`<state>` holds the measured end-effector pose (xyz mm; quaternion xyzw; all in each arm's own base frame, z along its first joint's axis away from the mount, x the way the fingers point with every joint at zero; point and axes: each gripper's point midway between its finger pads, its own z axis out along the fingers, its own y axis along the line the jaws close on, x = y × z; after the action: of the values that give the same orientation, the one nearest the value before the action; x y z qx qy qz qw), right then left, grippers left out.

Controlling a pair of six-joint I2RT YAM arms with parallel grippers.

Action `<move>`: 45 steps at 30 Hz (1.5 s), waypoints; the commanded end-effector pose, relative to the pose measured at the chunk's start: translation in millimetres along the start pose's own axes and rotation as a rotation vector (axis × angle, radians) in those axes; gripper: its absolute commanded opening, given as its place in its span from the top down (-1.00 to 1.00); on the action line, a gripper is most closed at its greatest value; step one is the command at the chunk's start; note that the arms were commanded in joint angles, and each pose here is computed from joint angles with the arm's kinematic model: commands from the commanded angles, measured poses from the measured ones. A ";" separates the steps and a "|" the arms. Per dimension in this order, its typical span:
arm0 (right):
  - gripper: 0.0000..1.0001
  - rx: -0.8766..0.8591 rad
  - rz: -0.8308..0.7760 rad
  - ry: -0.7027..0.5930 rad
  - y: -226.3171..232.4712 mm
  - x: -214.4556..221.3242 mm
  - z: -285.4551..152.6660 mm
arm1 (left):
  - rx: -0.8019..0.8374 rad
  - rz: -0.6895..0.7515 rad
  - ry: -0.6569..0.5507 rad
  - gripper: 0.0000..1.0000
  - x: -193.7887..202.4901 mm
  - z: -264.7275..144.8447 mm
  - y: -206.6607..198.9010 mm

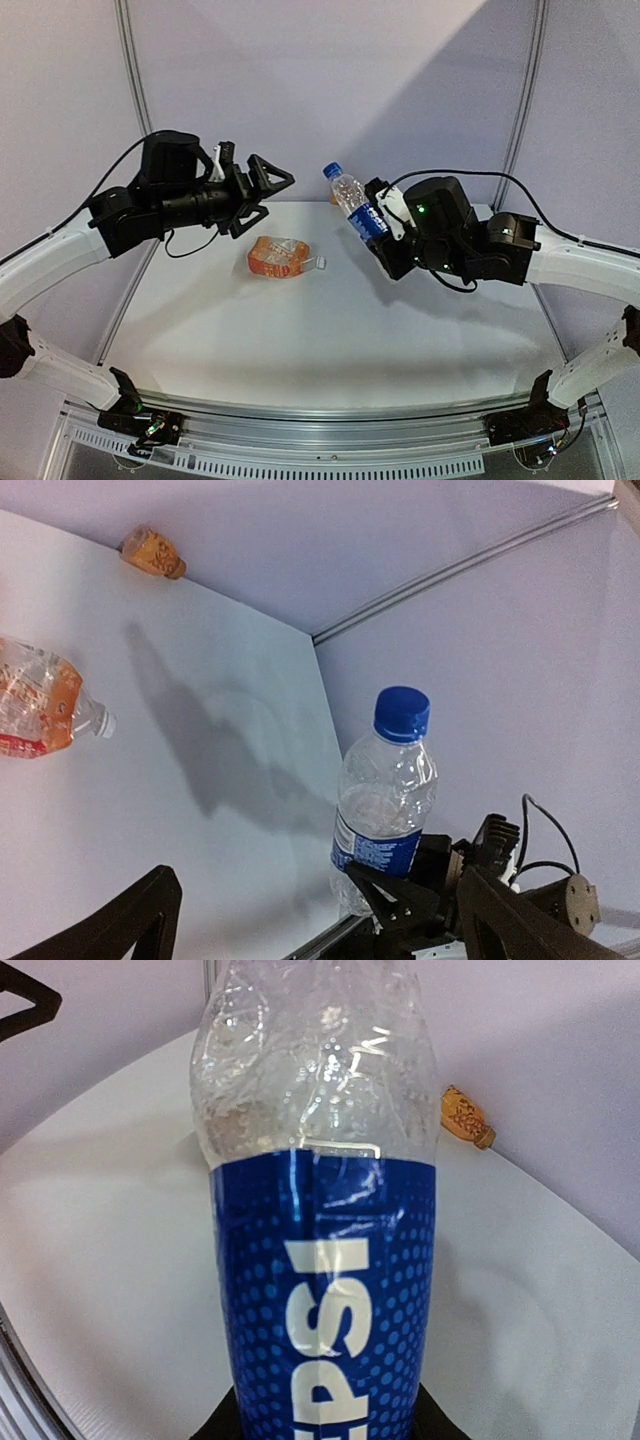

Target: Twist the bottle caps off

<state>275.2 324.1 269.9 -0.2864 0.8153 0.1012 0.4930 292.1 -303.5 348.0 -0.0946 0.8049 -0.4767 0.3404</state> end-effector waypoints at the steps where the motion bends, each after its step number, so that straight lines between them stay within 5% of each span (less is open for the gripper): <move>1: 1.00 -0.147 0.136 -0.049 7.5 -9.7 -12.3 | 0.088 0.092 -0.058 -0.99 -23.3 -22.7 -3.1; 19: 1.00 -0.802 0.230 -0.186 54.7 -39.3 -89.2 | 0.666 0.373 0.082 -0.88 -30.1 -32.2 -101.5; 45: 1.00 -0.871 0.295 -0.148 65.3 -44.0 -83.8 | 0.773 0.438 0.216 -0.39 -0.5 -7.2 -128.4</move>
<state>188.2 353.2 339.3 -0.3447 0.6921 0.5167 0.3677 273.6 -358.7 453.5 0.2396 0.6085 -0.6656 0.3596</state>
